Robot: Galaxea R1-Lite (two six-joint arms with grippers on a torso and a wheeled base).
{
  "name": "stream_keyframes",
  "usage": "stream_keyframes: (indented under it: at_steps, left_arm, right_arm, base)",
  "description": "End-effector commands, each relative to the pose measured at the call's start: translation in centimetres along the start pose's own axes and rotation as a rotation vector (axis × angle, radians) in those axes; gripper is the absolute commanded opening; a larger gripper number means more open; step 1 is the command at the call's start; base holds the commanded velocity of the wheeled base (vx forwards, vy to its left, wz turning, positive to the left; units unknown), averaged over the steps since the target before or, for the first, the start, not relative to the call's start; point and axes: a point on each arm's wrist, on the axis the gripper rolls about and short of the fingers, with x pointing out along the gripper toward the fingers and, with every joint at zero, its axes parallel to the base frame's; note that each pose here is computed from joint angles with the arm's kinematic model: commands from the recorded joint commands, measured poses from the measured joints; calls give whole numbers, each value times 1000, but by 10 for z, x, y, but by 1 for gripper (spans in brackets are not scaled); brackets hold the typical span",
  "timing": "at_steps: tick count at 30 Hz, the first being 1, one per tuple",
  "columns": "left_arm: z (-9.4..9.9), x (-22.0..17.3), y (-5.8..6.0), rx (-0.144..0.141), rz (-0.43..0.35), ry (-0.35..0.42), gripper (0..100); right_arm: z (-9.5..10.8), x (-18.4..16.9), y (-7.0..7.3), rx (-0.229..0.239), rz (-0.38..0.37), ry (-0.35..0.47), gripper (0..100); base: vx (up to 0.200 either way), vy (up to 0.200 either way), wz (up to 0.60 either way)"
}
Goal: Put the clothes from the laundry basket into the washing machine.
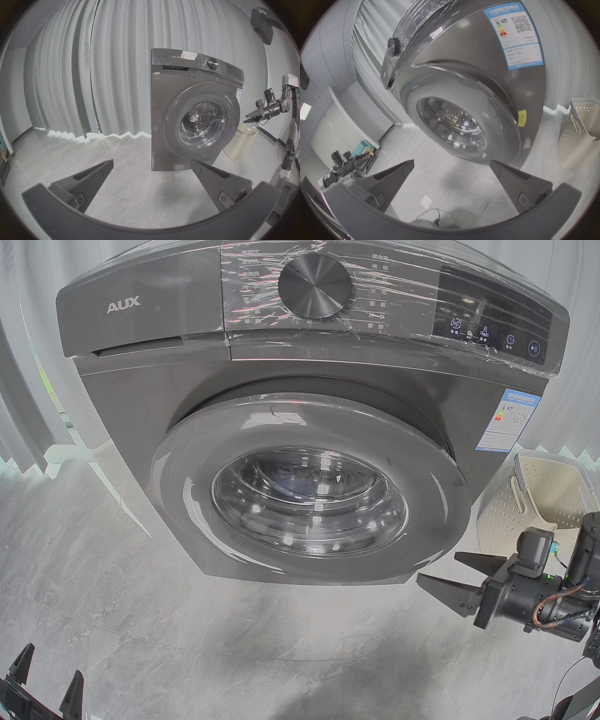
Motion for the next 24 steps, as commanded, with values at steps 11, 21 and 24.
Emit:
stream_keyframes:
  at_steps: [11,21,24]
  left_arm:
    - [-5,0,0,-4,-1,0,100]
    - [-5,0,0,-5,-1,1,100]
    - [-5,0,0,-5,-1,1,100]
  right_arm:
    - [17,42,-14,-50,-61,-180,100]
    - [31,40,-16,-115,-70,-274,100]
    - [32,38,-15,-134,-70,-291,100]
  base:
    - [164,0,0]
    - [0,0,0]
    - [0,0,0]
